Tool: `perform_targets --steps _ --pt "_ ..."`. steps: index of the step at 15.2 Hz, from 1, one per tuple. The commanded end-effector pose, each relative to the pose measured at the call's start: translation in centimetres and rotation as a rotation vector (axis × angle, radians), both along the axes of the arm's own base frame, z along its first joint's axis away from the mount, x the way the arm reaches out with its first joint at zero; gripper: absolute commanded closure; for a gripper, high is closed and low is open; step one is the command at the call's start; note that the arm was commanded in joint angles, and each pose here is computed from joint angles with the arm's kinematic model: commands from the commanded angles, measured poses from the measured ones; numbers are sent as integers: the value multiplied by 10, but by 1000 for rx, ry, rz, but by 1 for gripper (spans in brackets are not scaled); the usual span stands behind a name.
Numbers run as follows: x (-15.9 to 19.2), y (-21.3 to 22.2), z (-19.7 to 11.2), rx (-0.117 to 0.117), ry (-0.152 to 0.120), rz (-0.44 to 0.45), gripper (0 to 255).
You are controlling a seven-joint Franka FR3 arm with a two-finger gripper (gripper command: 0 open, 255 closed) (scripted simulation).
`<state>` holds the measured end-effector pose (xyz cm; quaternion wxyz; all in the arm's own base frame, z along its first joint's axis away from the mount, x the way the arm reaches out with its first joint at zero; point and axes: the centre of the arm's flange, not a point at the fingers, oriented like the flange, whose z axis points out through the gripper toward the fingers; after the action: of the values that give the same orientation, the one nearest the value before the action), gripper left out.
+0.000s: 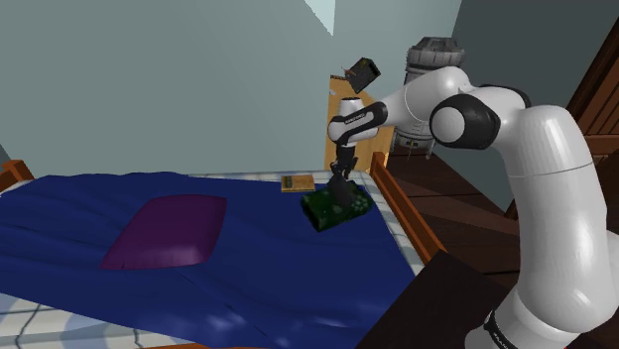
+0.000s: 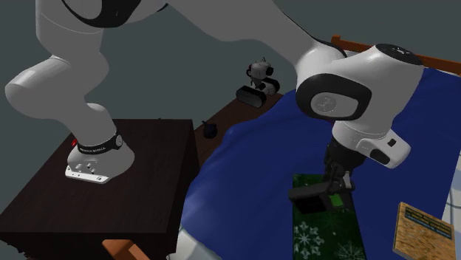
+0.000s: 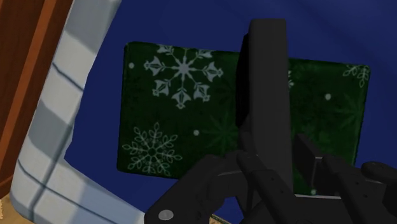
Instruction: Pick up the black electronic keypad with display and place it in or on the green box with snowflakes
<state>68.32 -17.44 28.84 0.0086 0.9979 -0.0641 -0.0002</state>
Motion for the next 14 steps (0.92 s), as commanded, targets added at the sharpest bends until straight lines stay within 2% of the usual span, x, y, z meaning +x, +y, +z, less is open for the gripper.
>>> perform_targets --steps 1,8,9,14 --pt "-3 0 -13 4 13 1 255" --pt "-3 0 -13 4 13 1 255" --pt "-3 0 -13 4 13 1 0" --pt "-3 0 -13 4 13 1 0"
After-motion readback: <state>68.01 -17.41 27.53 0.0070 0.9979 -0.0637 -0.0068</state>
